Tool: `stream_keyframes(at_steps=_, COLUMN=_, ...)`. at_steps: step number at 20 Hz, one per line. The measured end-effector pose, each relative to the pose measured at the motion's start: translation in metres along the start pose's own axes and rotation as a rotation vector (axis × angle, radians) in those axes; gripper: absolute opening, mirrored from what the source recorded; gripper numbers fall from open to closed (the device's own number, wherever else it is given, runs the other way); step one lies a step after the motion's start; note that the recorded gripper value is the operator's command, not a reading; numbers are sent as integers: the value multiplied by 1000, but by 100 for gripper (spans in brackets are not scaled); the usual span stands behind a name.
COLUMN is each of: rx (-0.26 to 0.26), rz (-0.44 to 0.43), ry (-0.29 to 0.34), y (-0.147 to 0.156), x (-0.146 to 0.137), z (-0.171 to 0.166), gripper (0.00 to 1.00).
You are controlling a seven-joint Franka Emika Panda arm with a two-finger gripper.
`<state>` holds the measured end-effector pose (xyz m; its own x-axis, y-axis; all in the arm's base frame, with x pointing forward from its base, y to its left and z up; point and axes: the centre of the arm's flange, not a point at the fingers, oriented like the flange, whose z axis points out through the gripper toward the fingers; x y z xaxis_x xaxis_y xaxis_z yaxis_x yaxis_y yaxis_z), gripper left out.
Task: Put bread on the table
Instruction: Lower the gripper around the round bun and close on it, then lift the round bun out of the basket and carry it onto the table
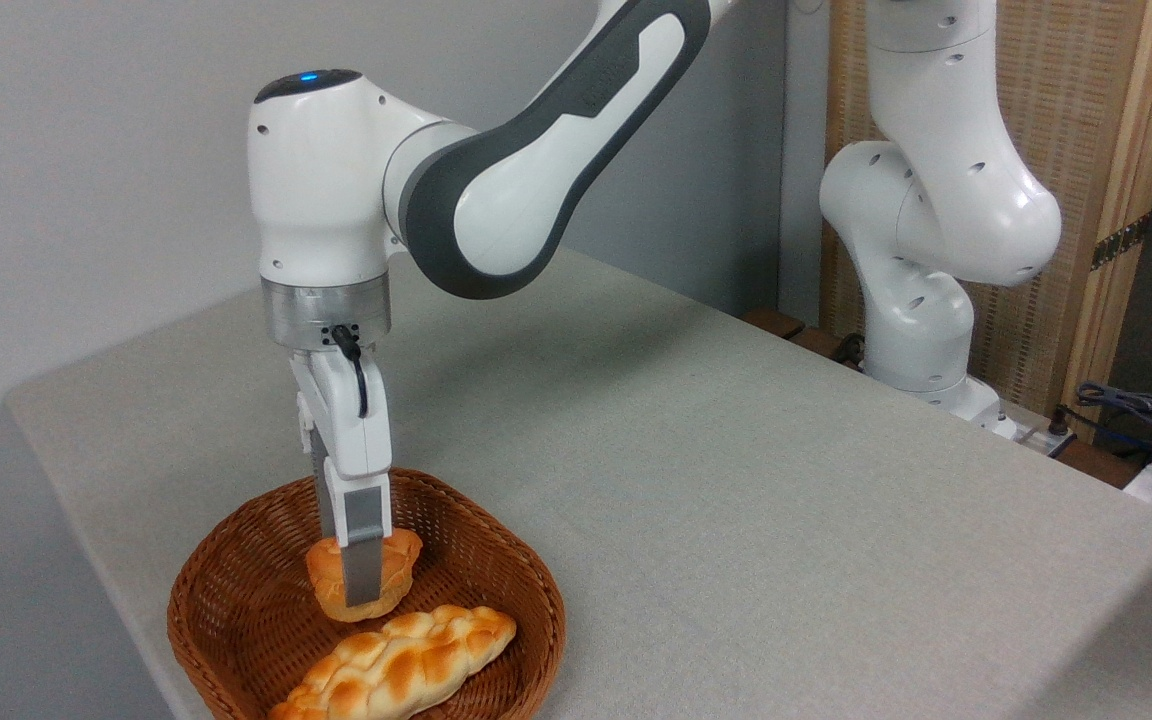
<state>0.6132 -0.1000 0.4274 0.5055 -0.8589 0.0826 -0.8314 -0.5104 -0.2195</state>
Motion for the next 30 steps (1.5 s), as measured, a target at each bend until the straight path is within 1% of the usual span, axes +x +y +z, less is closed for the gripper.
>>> stream_keyframes(at_steps=1, rx=-3, rz=5, ry=-1, y=2, x=2, z=1, gripper=85)
stream_keyframes(at_steps=2, rx=-4, rz=9, ry=-1, y=3, x=2, z=2, gripper=72)
stream_keyframes(at_steps=3, rx=-8, rz=23, ry=-2, y=5, x=4, z=4, gripper=65)
stream_keyframes(at_steps=5, rx=-15, rz=60, ry=-5, y=8, x=4, z=7, gripper=45)
stream_keyframes(at_steps=7, rx=-21, rz=96, ry=-10, y=9, x=3, z=11, gripper=39)
stream_keyframes(at_steps=8, rx=-22, rz=105, ry=-11, y=9, x=2, z=12, gripper=32)
stream_keyframes(at_steps=9, rx=-23, rz=111, ry=-11, y=9, x=1, z=12, gripper=28)
stream_keyframes(at_steps=10, rx=-23, rz=112, ry=-12, y=9, x=1, z=12, gripper=19)
stream_keyframes(at_steps=11, rx=-23, rz=114, ry=-12, y=9, x=1, z=12, gripper=15)
stream_keyframes(at_steps=12, rx=-23, rz=115, ry=-12, y=9, x=1, z=12, gripper=12)
stream_keyframes(at_steps=13, rx=-23, rz=116, ry=-12, y=9, x=1, z=12, gripper=15)
stream_keyframes(at_steps=18, rx=-22, rz=126, ry=-11, y=9, x=1, z=11, gripper=15)
stream_keyframes(at_steps=19, rx=-21, rz=126, ry=-10, y=9, x=1, z=11, gripper=19)
stream_keyframes(at_steps=20, rx=-18, rz=126, ry=-9, y=8, x=1, z=10, gripper=29)
stream_keyframes(at_steps=22, rx=-10, rz=123, ry=-3, y=5, x=2, z=6, gripper=29)
stream_keyframes(at_steps=24, rx=8, rz=117, ry=8, y=-1, x=2, z=-4, gripper=28)
stream_keyframes(at_steps=26, rx=37, rz=103, ry=23, y=-10, x=0, z=-21, gripper=27)
stream_keyframes(at_steps=28, rx=73, rz=61, ry=54, y=-26, x=-9, z=-51, gripper=27)
stream_keyframes(at_steps=29, rx=75, rz=43, ry=63, y=-30, x=-13, z=-60, gripper=24)
stream_keyframes(at_steps=30, rx=64, rz=11, ry=77, y=-34, x=-20, z=-76, gripper=24)
